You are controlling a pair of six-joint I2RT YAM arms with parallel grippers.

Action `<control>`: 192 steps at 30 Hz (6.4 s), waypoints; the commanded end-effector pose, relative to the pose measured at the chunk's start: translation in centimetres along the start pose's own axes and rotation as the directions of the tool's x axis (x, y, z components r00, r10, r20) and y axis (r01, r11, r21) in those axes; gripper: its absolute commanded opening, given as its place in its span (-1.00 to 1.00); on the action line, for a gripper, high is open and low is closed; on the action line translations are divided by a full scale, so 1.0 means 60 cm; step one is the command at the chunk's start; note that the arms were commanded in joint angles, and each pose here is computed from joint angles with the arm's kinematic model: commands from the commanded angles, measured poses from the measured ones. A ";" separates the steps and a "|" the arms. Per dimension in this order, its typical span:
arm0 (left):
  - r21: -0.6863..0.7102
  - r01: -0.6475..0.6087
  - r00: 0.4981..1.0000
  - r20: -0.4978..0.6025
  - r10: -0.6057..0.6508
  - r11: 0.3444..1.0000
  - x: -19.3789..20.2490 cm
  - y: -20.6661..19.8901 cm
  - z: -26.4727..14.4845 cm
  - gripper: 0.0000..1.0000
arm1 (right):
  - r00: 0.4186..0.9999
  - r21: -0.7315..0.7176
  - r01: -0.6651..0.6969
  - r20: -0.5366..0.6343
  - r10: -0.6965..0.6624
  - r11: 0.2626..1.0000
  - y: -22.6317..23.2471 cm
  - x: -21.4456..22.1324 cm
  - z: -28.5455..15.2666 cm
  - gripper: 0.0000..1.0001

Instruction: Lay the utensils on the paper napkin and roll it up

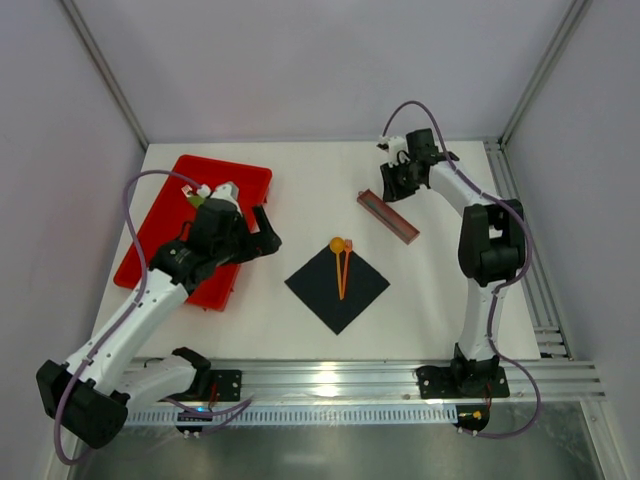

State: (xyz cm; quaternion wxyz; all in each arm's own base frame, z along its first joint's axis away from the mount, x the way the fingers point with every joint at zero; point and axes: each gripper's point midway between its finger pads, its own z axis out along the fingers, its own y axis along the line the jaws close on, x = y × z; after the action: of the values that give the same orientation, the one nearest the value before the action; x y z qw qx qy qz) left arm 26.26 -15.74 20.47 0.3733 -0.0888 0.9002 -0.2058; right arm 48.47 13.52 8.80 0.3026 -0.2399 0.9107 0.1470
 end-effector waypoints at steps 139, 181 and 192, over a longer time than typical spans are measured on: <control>0.080 -0.003 0.997 0.078 -0.003 0.997 -0.041 -0.036 -0.004 0.99 | 0.985 0.063 0.139 -0.110 -0.132 0.988 0.027 0.024 -0.043 -0.92; 0.028 -0.038 0.999 0.038 0.037 0.999 -0.009 -0.006 0.030 0.99 | 0.889 0.310 -0.453 0.227 0.397 0.836 0.366 0.135 -0.023 -0.92; 0.025 -0.049 0.998 0.030 0.048 0.998 -0.007 -0.006 0.034 0.99 | 0.919 0.331 -0.395 0.151 0.365 0.857 0.387 0.178 0.006 -0.92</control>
State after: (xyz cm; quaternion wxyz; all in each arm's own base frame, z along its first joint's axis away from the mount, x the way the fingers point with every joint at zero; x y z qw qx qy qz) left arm 27.51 -16.08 18.73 0.3782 -0.0668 0.9030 -0.1924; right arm 28.51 29.18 4.68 0.3313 -0.0027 0.9423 0.0478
